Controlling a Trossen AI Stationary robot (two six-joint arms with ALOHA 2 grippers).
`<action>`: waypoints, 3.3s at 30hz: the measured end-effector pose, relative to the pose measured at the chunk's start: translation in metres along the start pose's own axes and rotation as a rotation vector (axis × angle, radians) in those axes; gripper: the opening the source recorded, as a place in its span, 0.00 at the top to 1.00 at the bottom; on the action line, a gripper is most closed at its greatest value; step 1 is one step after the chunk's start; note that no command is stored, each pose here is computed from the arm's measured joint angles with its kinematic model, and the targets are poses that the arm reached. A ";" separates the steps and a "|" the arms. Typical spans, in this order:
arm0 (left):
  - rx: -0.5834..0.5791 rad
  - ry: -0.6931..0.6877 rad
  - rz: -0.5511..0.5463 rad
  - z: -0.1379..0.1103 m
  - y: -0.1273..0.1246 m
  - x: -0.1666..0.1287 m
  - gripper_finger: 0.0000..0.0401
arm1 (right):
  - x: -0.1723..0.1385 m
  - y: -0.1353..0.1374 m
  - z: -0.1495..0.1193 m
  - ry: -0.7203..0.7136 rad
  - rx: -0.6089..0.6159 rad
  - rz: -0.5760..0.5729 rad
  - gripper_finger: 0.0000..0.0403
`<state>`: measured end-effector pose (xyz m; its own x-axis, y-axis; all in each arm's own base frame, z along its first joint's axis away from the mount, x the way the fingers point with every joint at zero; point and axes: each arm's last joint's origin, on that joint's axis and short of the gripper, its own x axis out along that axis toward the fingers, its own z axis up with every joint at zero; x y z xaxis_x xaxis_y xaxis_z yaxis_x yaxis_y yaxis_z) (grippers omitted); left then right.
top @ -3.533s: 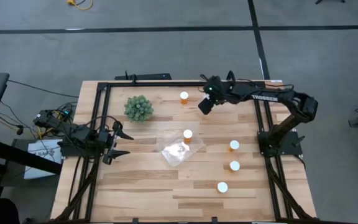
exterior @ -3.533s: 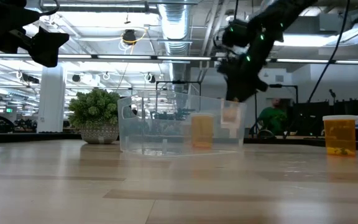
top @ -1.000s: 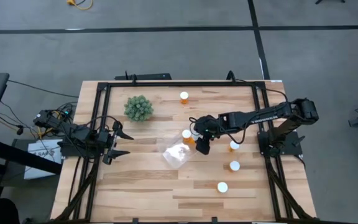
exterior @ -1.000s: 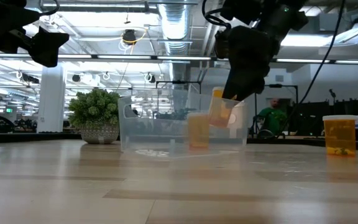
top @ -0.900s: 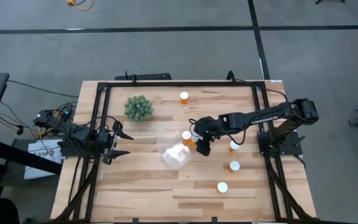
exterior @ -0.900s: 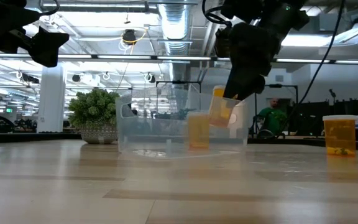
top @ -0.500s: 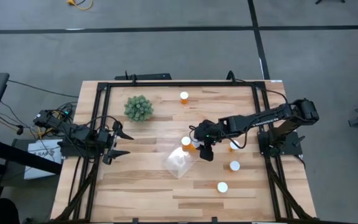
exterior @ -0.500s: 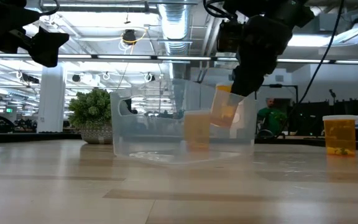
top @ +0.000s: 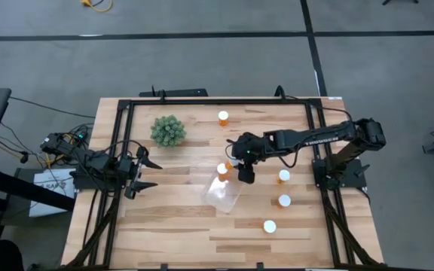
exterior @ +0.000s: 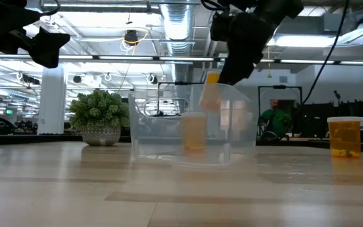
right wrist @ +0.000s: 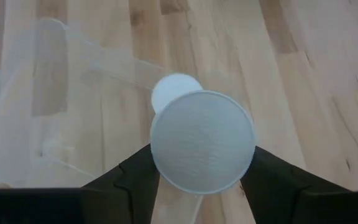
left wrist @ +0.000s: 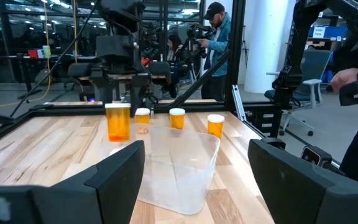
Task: Pick and place pill bottles into a basket
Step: Put the orange medicine bottle into the transparent bin
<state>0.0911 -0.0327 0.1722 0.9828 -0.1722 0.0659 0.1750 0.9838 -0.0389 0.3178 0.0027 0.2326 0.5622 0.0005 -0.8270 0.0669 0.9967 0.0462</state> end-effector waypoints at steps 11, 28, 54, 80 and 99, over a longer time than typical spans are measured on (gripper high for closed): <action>0.000 0.000 0.000 0.000 0.000 0.000 0.31 | -0.002 0.028 -0.009 0.071 -0.088 0.053 0.53; 0.000 0.000 0.000 0.000 0.000 0.000 0.31 | 0.046 0.023 -0.018 0.198 -0.104 0.052 0.52; 0.000 0.001 0.000 0.000 0.000 0.000 0.31 | 0.039 0.002 0.009 0.185 -0.063 0.018 0.37; 0.000 0.000 0.000 0.000 0.000 0.000 0.31 | 0.038 -0.141 0.045 -0.095 0.442 -0.432 0.36; 0.000 0.000 0.000 0.000 0.000 0.000 0.31 | 0.030 -0.173 0.043 -0.167 0.510 -0.279 0.36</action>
<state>0.0911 -0.0327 0.1721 0.9828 -0.1724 0.0657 0.1752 0.9838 -0.0388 0.3585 -0.1735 0.2235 0.5859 -0.3094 -0.7490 0.5939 0.7928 0.1370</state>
